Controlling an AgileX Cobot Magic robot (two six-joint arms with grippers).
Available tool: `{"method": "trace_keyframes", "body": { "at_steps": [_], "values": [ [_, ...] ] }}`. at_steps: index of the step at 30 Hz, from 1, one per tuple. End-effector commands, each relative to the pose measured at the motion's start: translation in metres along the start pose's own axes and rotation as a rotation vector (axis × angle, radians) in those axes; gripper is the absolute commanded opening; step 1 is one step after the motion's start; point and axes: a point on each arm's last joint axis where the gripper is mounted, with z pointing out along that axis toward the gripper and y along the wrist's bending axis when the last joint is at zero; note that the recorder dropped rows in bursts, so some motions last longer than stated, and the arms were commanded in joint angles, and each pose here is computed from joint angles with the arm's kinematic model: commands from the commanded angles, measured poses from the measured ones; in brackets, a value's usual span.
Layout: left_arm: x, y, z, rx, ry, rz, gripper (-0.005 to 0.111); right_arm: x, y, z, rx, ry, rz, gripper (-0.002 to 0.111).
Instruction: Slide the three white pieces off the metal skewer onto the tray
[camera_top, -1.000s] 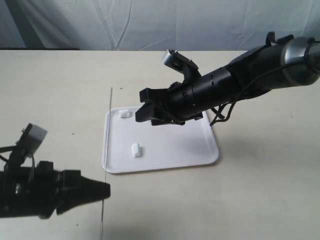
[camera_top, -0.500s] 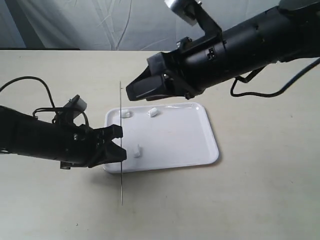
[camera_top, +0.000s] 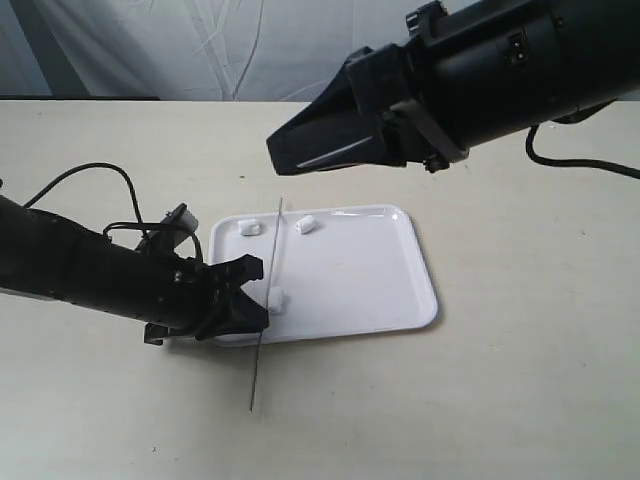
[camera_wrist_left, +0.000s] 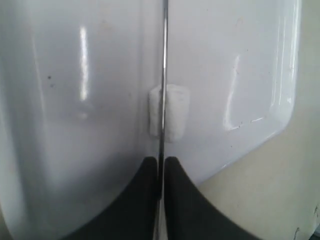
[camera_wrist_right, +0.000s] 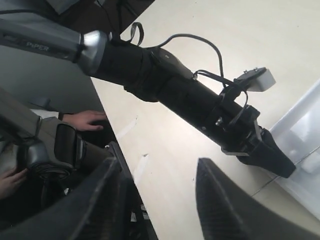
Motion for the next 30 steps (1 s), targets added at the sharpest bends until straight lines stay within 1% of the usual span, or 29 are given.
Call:
{"method": "trace_keyframes", "body": {
  "at_steps": [1, 5, 7, 9, 11, 12, 14, 15, 17, 20, 22, 23, 25, 27, 30],
  "values": [
    [-0.003, -0.003, 0.001, 0.023, -0.005, -0.008, 0.009, 0.001, 0.006, -0.007, 0.014, 0.002, -0.014, 0.046],
    [-0.002, -0.007, 0.0, 0.055, 0.008, -0.006, 0.01, 0.002, 0.009, -0.011, 0.018, 0.001, -0.022, 0.046],
    [-0.002, -0.01, -0.003, 0.067, 0.0, 0.02, 0.01, 0.003, 0.01, -0.012, 0.029, 0.008, -0.037, 0.046],
    [-0.004, -0.018, -0.01, 0.085, -0.026, 0.092, 0.009, 0.004, 0.01, -0.015, 0.054, 0.02, -0.064, 0.046],
    [-0.005, -0.032, -0.022, 0.126, -0.056, 0.128, 0.007, 0.006, 0.008, -0.017, 0.091, 0.032, -0.089, 0.046],
    [-0.004, -0.041, -0.03, 0.156, -0.066, 0.165, 0.005, 0.007, 0.009, -0.019, 0.102, 0.036, -0.101, 0.046],
    [-0.001, -0.058, -0.048, 0.198, -0.085, 0.293, 0.003, 0.009, 0.01, -0.023, 0.137, 0.046, -0.12, 0.044],
    [0.002, -0.066, -0.06, 0.202, -0.102, 0.363, 0.001, 0.009, 0.011, -0.026, 0.157, 0.046, -0.14, 0.042],
    [0.007, -0.08, -0.082, 0.191, -0.152, 0.468, 0.0, 0.009, 0.014, -0.033, 0.206, 0.026, -0.169, 0.035],
    [0.016, -0.098, -0.122, 0.122, -0.277, 0.569, 0.0, 0.01, 0.02, -0.048, 0.298, -0.012, -0.214, 0.022],
    [0.023, -0.106, -0.151, 0.041, -0.385, 0.653, 0.0, 0.012, 0.026, -0.06, 0.361, -0.034, -0.244, 0.016],
    [0.026, -0.108, -0.163, 0.006, -0.437, 0.663, 0.0, 0.014, 0.028, -0.067, 0.398, -0.047, -0.246, 0.014],
    [0.037, -0.111, -0.19, -0.074, -0.542, 0.697, 0.0, 0.018, 0.034, -0.082, 0.486, -0.07, -0.256, 0.013],
    [0.049, -0.111, -0.213, -0.141, -0.616, 0.73, 0.0, 0.022, 0.037, -0.096, 0.584, -0.098, -0.252, 0.013],
    [0.069, -0.107, -0.244, -0.251, -0.715, 0.759, 0.0, 0.029, 0.044, -0.122, 0.744, -0.162, -0.259, 0.013]
  ]
}}
